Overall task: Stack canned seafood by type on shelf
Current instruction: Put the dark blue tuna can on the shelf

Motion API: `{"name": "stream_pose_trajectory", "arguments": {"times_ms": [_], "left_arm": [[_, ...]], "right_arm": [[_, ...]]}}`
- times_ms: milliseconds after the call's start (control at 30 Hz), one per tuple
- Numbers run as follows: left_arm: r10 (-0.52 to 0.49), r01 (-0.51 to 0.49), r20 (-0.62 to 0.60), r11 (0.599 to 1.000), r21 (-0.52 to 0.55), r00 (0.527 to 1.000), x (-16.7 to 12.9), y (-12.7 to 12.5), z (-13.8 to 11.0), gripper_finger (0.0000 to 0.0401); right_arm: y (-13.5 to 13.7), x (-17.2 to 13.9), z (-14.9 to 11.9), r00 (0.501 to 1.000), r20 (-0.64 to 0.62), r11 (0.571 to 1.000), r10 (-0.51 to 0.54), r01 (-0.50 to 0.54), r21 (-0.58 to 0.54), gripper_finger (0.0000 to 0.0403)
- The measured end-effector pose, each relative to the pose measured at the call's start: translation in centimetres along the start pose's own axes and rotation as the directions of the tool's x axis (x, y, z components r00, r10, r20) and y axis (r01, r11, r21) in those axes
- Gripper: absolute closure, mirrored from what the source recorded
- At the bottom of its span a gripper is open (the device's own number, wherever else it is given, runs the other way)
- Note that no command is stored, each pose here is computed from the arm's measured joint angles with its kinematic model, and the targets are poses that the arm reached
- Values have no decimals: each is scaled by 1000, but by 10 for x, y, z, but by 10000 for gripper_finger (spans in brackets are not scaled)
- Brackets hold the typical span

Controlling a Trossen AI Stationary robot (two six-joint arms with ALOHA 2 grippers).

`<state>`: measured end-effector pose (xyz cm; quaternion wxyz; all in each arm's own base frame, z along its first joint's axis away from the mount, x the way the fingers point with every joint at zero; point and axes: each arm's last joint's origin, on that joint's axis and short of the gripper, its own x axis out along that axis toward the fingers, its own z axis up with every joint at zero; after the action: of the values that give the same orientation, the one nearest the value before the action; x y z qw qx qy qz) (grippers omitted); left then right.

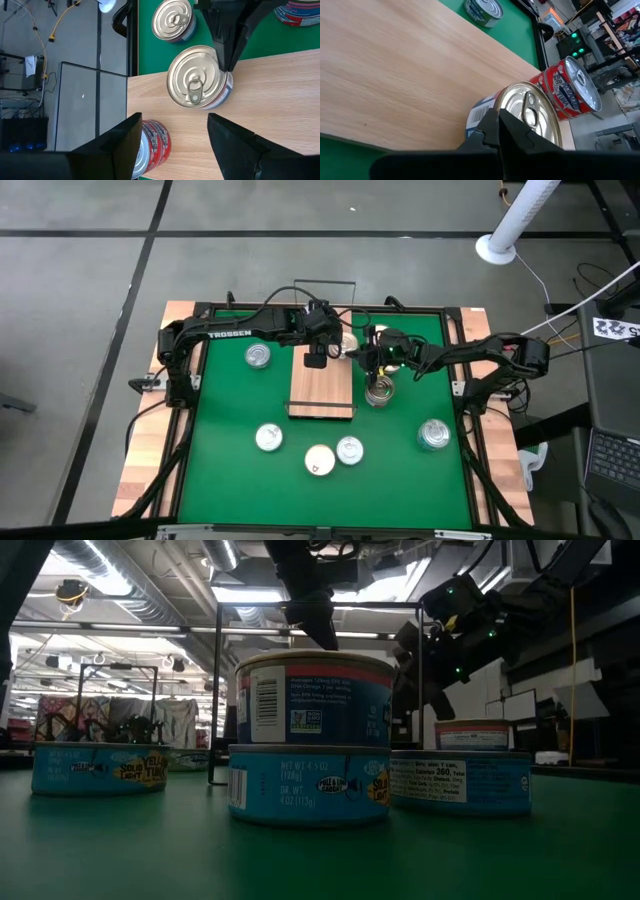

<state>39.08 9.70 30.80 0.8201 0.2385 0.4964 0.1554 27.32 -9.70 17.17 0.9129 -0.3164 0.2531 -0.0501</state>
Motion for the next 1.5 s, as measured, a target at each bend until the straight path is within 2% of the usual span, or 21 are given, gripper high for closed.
{"name": "stream_pose_trajectory", "arguments": {"times_ms": [267, 600, 733, 933, 1133, 1267, 1367, 1500], "left_arm": [[0, 0, 0, 1000, 0, 1000, 0, 0, 0, 177], [0, 0, 0, 1000, -1, 1000, 0, 0, 0, 177], [-2, 2, -5, 1000, 1, 1000, 0, 0, 0, 177], [-4, 4, -8, 1000, 2, 1000, 0, 0, -1, 177], [-7, 7, -3, 1000, -1, 1000, -1, -3, 1, 178], [-12, 12, 4, 1000, 0, 1000, -3, -7, 3, 177], [-16, 16, 9, 1000, -1, 1000, -5, -10, 5, 177], [-21, 21, 16, 1000, -4, 1000, -7, -15, 7, 177]], "right_arm": [[0, 0, 0, 1000, 7, 1000, 1, -1, -1, 376], [-1, 0, 1, 1000, 15, 1000, -6, 6, -1, 313], [-7, -4, 6, 997, 31, 998, -71, 71, -2, 302], [-20, -21, 16, 978, -4, 978, -207, 207, 3, 311], [-21, -33, 13, 955, -148, 966, -257, 258, -11, 330], [-17, -33, 1, 941, -264, 977, -212, 214, -23, 344], [-15, -33, -10, 937, -319, 986, -145, 162, 26, 354], [-19, -33, -15, 948, -300, 986, -103, 138, 98, 365]]}}
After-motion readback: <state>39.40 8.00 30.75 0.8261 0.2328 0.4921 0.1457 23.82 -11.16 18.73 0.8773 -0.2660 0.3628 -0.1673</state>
